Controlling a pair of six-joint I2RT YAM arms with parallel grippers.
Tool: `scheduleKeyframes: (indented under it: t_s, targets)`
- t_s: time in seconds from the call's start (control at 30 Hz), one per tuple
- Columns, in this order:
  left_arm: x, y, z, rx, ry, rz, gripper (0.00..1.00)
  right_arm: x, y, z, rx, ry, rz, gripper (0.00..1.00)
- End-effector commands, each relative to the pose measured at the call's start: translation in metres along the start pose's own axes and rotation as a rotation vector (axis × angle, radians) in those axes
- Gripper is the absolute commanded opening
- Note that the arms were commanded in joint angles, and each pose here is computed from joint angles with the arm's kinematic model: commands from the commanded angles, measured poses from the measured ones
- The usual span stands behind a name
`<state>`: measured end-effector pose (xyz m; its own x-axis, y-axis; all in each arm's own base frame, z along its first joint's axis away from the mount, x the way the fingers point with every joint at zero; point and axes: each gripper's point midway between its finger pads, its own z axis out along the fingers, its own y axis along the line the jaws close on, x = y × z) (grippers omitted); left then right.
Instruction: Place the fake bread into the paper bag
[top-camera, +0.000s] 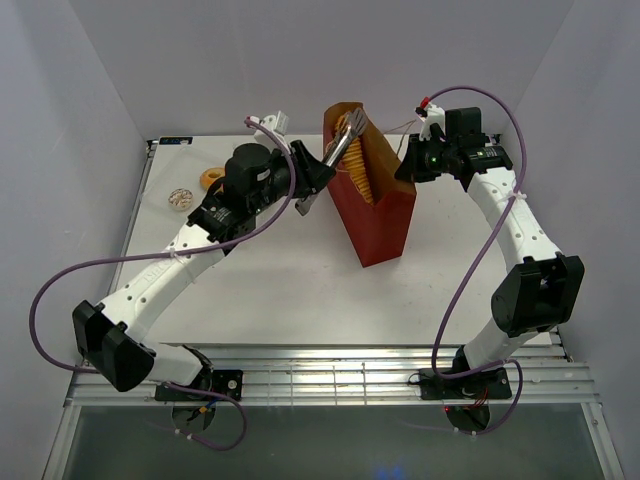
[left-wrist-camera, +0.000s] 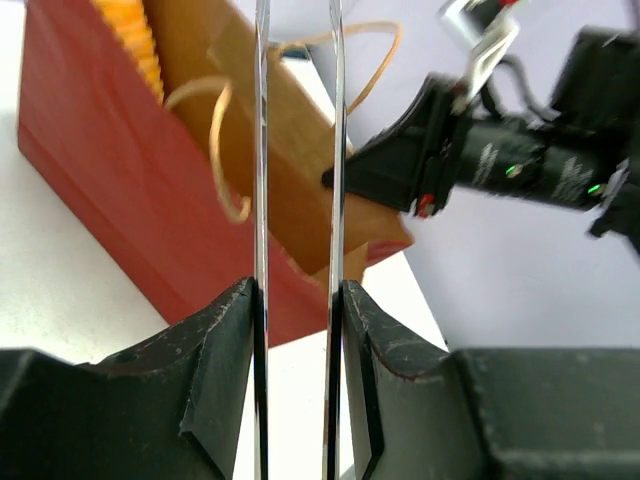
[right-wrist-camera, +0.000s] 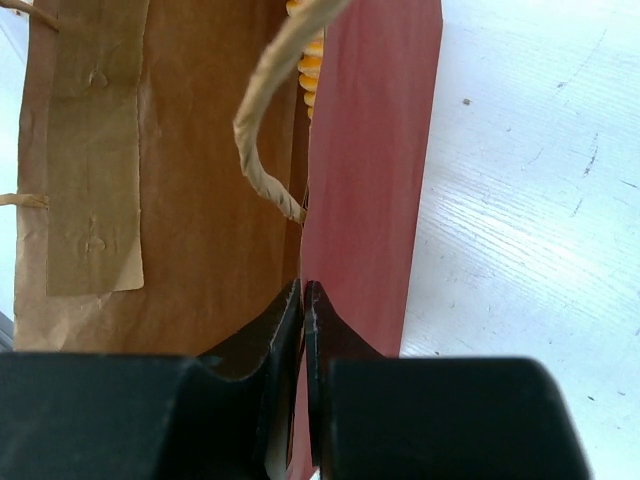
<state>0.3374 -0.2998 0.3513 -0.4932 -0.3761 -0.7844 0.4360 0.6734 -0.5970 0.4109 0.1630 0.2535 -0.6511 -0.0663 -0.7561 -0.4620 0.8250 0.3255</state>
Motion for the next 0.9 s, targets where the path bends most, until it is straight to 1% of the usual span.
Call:
scheduleKeyframes:
  t_s: [0.0, 0.13, 0.27, 0.37, 0.4, 0.43, 0.5, 0.53, 0.57, 0.6, 0.63, 0.67, 0.7, 0.73, 0.77, 0.8, 0.87]
  targets:
    - [-0.078, -0.046, -0.045, 0.072, -0.212, 0.055, 0.48, -0.011, 0.009, -0.011, -0.011, -0.049, -0.042, 0.11]
    - [-0.110, -0.057, -0.071, 0.047, -0.284, 0.078, 0.47, -0.010, 0.005, -0.010, 0.003, -0.045, -0.046, 0.11]
    - [-0.132, -0.053, -0.093, -0.012, -0.318, 0.090, 0.47, -0.010, 0.005, -0.010, 0.003, -0.045, -0.049, 0.11]
    - [-0.144, -0.036, -0.107, -0.079, -0.334, 0.085, 0.47, -0.011, 0.006, -0.010, 0.003, -0.046, -0.049, 0.11]
    - [-0.142, -0.027, -0.110, -0.104, -0.318, 0.082, 0.47, -0.011, 0.006, -0.010, 0.000, -0.046, -0.049, 0.11]
    - [-0.149, -0.009, -0.114, -0.147, -0.328, 0.071, 0.47, -0.011, 0.007, -0.010, -0.003, -0.047, -0.050, 0.11]
    - [-0.146, 0.002, -0.120, -0.142, -0.304, 0.047, 0.47, -0.011, 0.007, -0.010, -0.006, -0.048, -0.048, 0.11]
    - [-0.151, 0.020, -0.125, -0.182, -0.320, 0.037, 0.47, -0.011, 0.007, -0.010, -0.008, -0.048, -0.048, 0.11]
    - [-0.138, 0.028, -0.122, -0.175, -0.273, 0.024, 0.48, -0.011, 0.007, -0.010, -0.007, -0.049, -0.047, 0.11]
    - [-0.137, 0.035, -0.126, -0.187, -0.271, 0.017, 0.48, -0.011, 0.008, -0.009, -0.012, -0.045, -0.048, 0.11]
    - [-0.138, 0.051, -0.129, -0.220, -0.276, 0.004, 0.48, -0.011, 0.008, -0.009, -0.014, -0.045, -0.048, 0.11]
    - [-0.125, 0.069, -0.126, -0.246, -0.245, -0.017, 0.48, -0.010, 0.007, -0.008, -0.012, -0.044, -0.049, 0.11]
    - [-0.116, 0.076, -0.125, -0.236, -0.217, -0.037, 0.48, -0.010, 0.007, -0.008, -0.011, -0.044, -0.049, 0.11]
    - [-0.116, 0.091, -0.132, -0.264, -0.228, -0.056, 0.48, -0.010, 0.007, -0.008, -0.010, -0.042, -0.050, 0.11]
    - [-0.110, 0.100, -0.133, -0.270, -0.213, -0.073, 0.49, -0.011, 0.006, -0.008, -0.009, -0.044, -0.048, 0.11]
    - [-0.092, 0.114, -0.129, -0.277, -0.167, -0.109, 0.51, -0.010, 0.007, -0.008, -0.010, -0.041, -0.051, 0.11]
    - [-0.084, 0.136, -0.135, -0.313, -0.166, -0.145, 0.51, -0.009, 0.006, -0.007, -0.009, -0.039, -0.051, 0.12]
